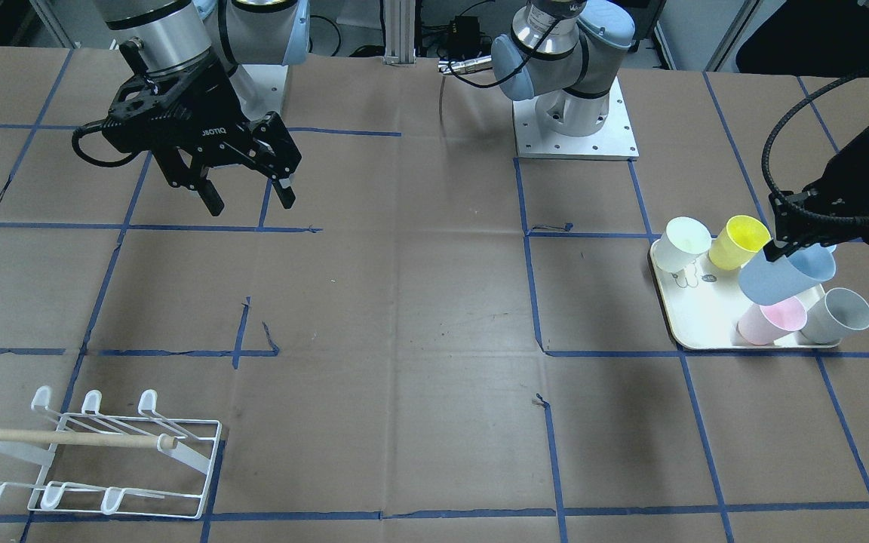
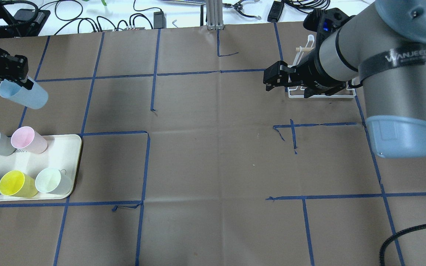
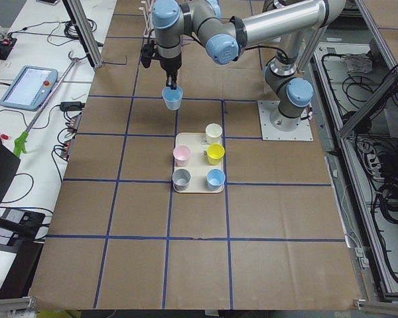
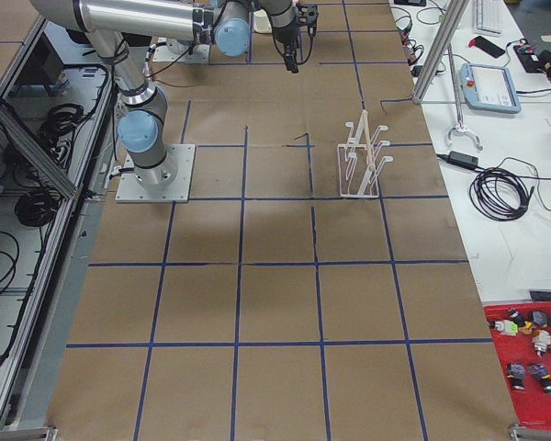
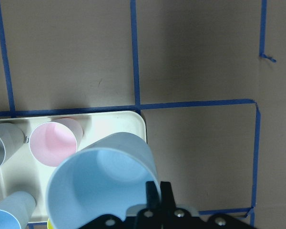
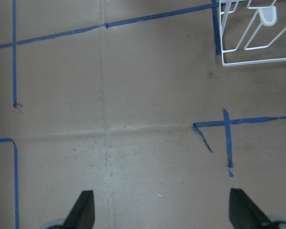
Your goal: Transfer IKEA cup to right arm and place on rack
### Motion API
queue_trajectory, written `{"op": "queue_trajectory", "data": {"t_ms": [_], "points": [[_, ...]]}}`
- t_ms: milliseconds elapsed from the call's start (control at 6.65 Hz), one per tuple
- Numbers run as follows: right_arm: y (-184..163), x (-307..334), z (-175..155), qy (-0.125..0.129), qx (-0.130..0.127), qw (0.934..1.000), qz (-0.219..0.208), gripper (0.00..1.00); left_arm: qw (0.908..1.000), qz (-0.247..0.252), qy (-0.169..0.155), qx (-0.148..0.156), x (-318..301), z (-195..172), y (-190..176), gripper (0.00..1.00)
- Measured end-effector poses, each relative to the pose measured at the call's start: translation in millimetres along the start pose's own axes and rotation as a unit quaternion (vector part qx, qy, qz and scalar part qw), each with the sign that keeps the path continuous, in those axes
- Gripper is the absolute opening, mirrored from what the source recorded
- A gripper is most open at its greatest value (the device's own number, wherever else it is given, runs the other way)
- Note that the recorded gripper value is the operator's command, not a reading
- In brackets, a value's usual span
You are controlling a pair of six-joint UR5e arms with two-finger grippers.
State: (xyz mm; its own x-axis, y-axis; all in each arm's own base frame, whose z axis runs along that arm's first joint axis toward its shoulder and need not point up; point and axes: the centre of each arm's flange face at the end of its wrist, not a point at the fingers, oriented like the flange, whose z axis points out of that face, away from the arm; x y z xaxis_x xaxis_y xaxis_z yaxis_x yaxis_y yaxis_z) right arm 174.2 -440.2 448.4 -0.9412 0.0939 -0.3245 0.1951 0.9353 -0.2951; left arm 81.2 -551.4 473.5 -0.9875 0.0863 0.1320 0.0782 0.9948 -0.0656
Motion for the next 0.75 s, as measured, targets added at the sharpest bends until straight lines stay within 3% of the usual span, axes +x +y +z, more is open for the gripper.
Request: {"op": "queue_trajectory", "data": {"t_ms": [150, 451, 602, 752], "points": [[5.4, -1.2, 2.7, -0.033, 0.024, 0.9983, 0.041, 0.99, 0.9977, 0.016, 0.044, 0.049, 13.6, -2.8, -13.2, 0.0], [9.5, -6.7, 4.2, -0.1, 0.068, 0.9836, 0.134, 0.99, 0.9795, 0.075, 0.115, 0.147, 53.4, -9.8, -35.9, 0.0], [16.0, -7.5, 7.1, -0.133, 0.081, 0.9708, 0.182, 1.0, 0.9636, 0.122, 0.13, 0.2, 79.2, -6.3, -44.6, 0.0], [24.3, -7.3, 11.2, -0.167, 0.091, 0.9532, 0.235, 1.0, 0.9433, 0.162, 0.144, 0.252, 102.2, 4.0, -46.1, 0.0]]}}
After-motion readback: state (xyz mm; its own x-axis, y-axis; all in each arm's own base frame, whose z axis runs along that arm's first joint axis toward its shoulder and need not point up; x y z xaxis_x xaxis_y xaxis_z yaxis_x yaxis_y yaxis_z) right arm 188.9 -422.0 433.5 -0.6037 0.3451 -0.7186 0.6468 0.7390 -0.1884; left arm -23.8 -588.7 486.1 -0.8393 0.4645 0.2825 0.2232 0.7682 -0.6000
